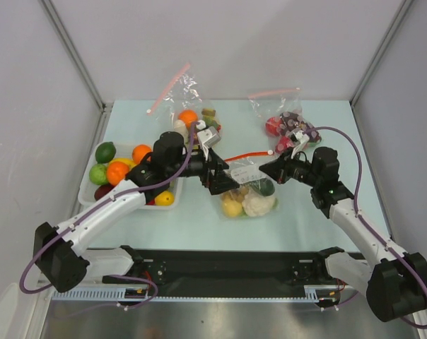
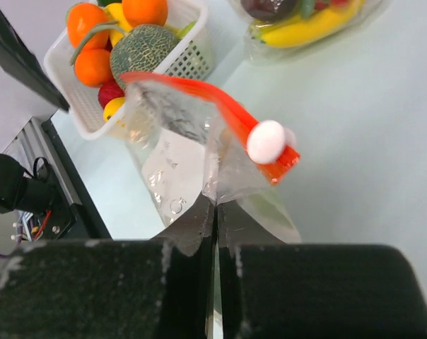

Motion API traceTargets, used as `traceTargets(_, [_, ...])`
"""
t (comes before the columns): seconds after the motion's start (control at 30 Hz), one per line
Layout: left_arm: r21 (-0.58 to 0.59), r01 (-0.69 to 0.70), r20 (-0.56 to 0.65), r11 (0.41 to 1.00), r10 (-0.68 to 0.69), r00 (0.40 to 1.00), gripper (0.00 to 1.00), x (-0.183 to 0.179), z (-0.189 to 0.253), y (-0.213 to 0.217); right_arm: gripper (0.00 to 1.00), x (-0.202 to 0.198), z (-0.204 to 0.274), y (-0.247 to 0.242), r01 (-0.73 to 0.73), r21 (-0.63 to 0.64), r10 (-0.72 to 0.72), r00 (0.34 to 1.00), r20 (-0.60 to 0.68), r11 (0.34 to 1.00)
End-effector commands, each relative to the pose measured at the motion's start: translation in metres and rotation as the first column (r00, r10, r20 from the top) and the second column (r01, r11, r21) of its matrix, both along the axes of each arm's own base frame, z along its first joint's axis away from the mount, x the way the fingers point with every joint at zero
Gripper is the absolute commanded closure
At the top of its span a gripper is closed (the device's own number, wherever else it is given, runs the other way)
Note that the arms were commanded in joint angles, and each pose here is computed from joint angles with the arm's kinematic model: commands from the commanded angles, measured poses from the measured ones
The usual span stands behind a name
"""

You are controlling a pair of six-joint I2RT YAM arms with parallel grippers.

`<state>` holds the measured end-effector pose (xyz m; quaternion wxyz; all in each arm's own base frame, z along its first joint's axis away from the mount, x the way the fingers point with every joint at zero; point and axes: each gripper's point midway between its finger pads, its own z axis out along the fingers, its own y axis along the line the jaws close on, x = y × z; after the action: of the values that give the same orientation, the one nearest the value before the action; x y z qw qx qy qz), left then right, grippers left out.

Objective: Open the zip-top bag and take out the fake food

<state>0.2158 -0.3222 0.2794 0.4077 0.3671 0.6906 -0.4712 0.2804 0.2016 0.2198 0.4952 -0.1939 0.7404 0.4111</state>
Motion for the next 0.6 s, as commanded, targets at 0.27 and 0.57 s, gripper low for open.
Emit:
traceTargets(0.27, [-0.057,0.011,0.084,0.998,-0.006,0.996,0.02,0.005,0.016,-0.004,1.00,-0.026,0.033,0.018,-0.222,0.055,0.215,0.971,0.104,0.974])
traceTargets(0.57, [-0.113,0.028,0.190,0.993,-0.006,0.982,0.00,0.041,0.048,-0.023,1.00,-0.054,0.039,0.028,-0.336,0.046,0.331,0.940,0.084,0.941])
